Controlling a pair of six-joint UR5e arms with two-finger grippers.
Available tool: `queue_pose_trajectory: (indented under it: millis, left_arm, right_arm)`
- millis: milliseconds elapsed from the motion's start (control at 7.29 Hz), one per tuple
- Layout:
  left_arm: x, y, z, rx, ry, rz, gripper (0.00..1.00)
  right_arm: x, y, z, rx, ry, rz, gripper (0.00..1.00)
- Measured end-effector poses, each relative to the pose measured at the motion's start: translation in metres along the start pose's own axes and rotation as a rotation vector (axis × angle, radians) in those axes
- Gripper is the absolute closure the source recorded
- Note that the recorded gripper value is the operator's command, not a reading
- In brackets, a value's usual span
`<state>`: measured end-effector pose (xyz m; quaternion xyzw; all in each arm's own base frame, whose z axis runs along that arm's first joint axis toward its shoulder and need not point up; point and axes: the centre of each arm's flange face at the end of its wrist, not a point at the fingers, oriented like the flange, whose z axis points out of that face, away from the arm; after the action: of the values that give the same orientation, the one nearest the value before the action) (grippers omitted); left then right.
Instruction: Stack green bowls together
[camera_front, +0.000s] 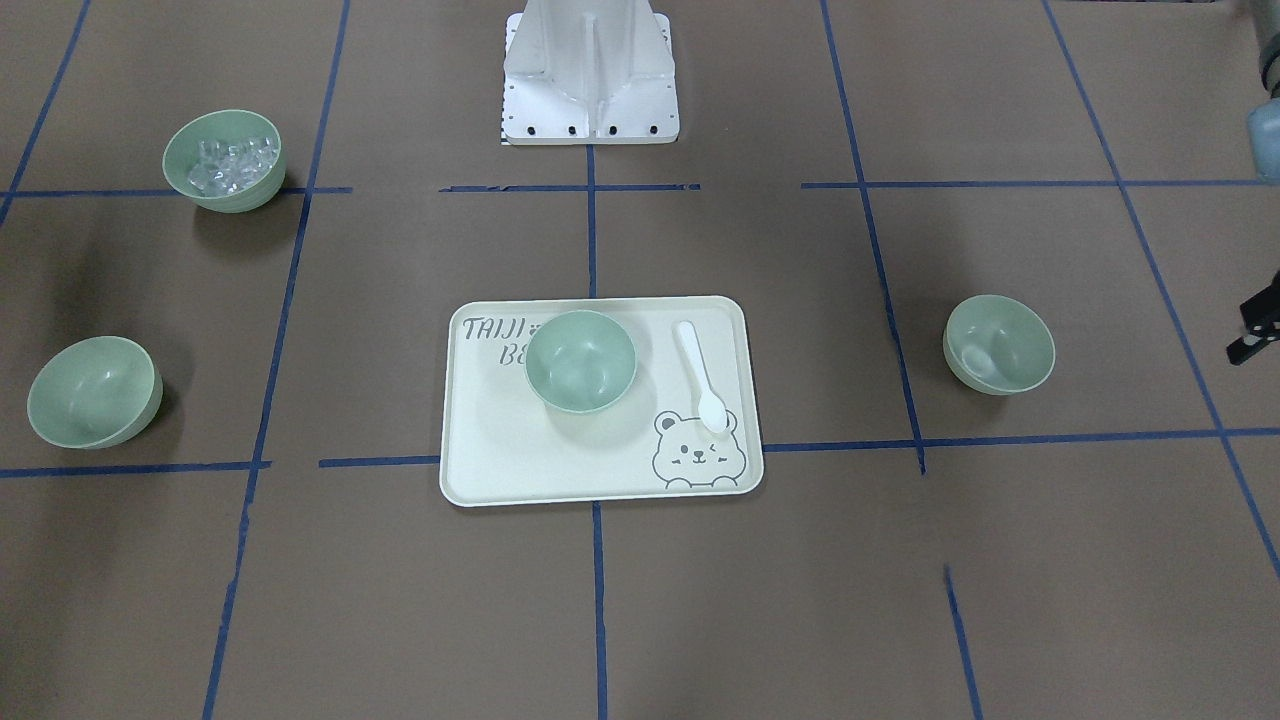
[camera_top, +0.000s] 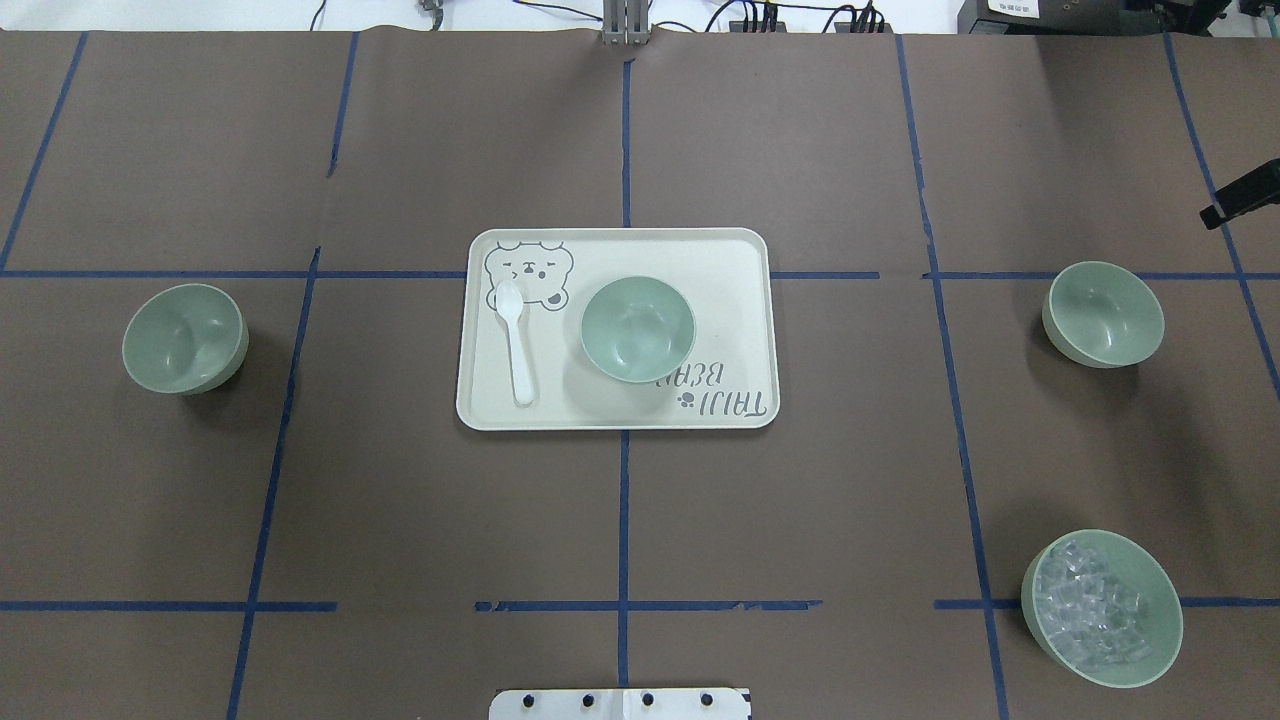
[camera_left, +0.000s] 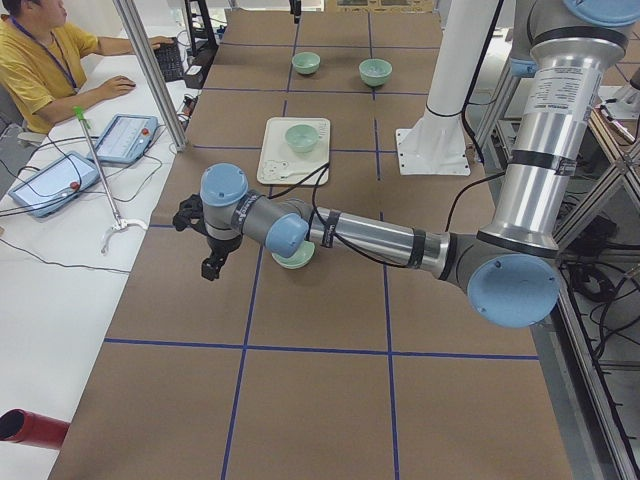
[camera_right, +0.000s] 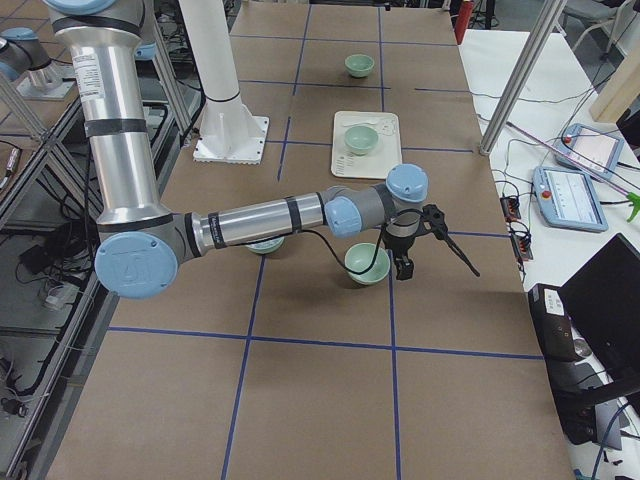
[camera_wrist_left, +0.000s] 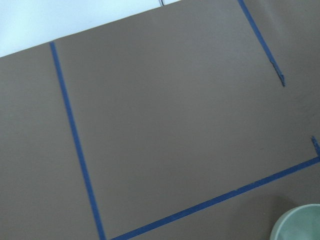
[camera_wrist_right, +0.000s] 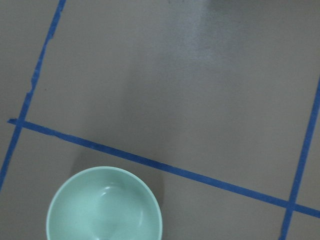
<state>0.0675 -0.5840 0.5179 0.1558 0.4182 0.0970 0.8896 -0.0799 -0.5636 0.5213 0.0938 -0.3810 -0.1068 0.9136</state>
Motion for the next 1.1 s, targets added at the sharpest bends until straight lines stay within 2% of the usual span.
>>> queue_pose_trajectory:
  millis: [137,412,549,686,824,961,1098]
  left_arm:
    - [0.015,0.01,0.025,-0.014,-0.01,-0.043,0.0]
    - [0.038,0.042,0.072,0.002,-0.038,-0.11,0.02]
    - [0.051,0.063,0.093,0.013,-0.036,-0.142,0.15]
    - [0.066,0.084,0.113,0.024,-0.028,-0.172,0.45]
    - [0.085,0.099,0.132,0.026,-0.022,-0.209,0.95]
    - [0.103,0.11,0.148,0.022,-0.021,-0.247,1.0]
    - [0.111,0.114,0.154,0.021,-0.02,-0.261,1.0]
  right_arm:
    - [-0.013,-0.007,0.0,0.004,-0.007,0.02,0.0]
    - [-0.026,-0.014,-0.007,0.02,-0.012,0.028,0.0]
    - [-0.031,-0.014,-0.013,0.029,-0.01,0.024,0.0]
    - [-0.032,-0.014,-0.015,0.034,-0.002,0.023,0.0]
    - [-0.032,-0.014,-0.016,0.036,0.005,0.024,0.0]
    - [-0.031,-0.014,-0.016,0.037,0.009,0.024,0.0]
    - [-0.031,-0.013,-0.016,0.037,0.01,0.025,0.0]
